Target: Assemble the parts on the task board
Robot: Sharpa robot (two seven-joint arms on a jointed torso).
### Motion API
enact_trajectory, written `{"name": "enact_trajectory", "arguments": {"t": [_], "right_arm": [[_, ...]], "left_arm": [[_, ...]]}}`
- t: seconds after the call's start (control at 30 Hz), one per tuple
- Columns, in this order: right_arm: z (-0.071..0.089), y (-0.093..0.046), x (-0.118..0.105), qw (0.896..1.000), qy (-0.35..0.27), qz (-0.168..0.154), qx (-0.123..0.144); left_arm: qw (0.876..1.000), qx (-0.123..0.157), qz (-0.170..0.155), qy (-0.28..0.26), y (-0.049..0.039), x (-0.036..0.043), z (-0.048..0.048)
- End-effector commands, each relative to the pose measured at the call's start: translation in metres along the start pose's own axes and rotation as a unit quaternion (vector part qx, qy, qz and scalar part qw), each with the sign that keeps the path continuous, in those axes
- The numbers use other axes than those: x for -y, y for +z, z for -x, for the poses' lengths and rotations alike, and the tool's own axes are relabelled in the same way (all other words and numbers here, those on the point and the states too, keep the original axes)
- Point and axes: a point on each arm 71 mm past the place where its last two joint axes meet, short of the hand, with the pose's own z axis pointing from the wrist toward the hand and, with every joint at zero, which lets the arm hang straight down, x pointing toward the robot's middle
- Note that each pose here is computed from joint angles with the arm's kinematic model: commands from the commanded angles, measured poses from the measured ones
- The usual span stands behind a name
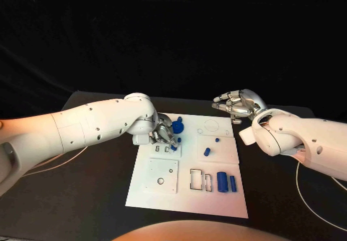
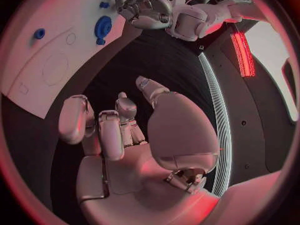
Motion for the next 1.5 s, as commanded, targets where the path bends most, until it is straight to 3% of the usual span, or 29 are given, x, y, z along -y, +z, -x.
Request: {"name": "enact_trajectory", "arguments": {"t": [0.03,0.37,0.67,1.07,1.5], "right_arm": [[-0.001,0.0,0.0,1.0,-0.005,0.002,-0.01],[0.001,-0.001,0.002,1.0,-0.006,-0.001,-0.008],[0.003,-0.002,0.004,1.0,-0.007,-0.002,-0.006],[0.003,-0.002,0.004,1.0,-0.008,-0.001,-0.005],[0.003,-0.002,0.004,1.0,-0.01,0.0,-0.005]], "left_arm": [[0.999,0.008,-0.016,-0.028,-0.0043,0.0004,0.0005],[0.998,0.031,-0.022,-0.049,-0.017,-0.0112,0.0003],[0.997,0.062,-0.012,-0.041,-0.0215,-0.0232,-0.0015],[0.997,0.072,-0.005,-0.016,-0.017,-0.0225,-0.0068],[0.999,0.052,0.001,0.01,-0.0128,-0.0197,-0.0121]]}}
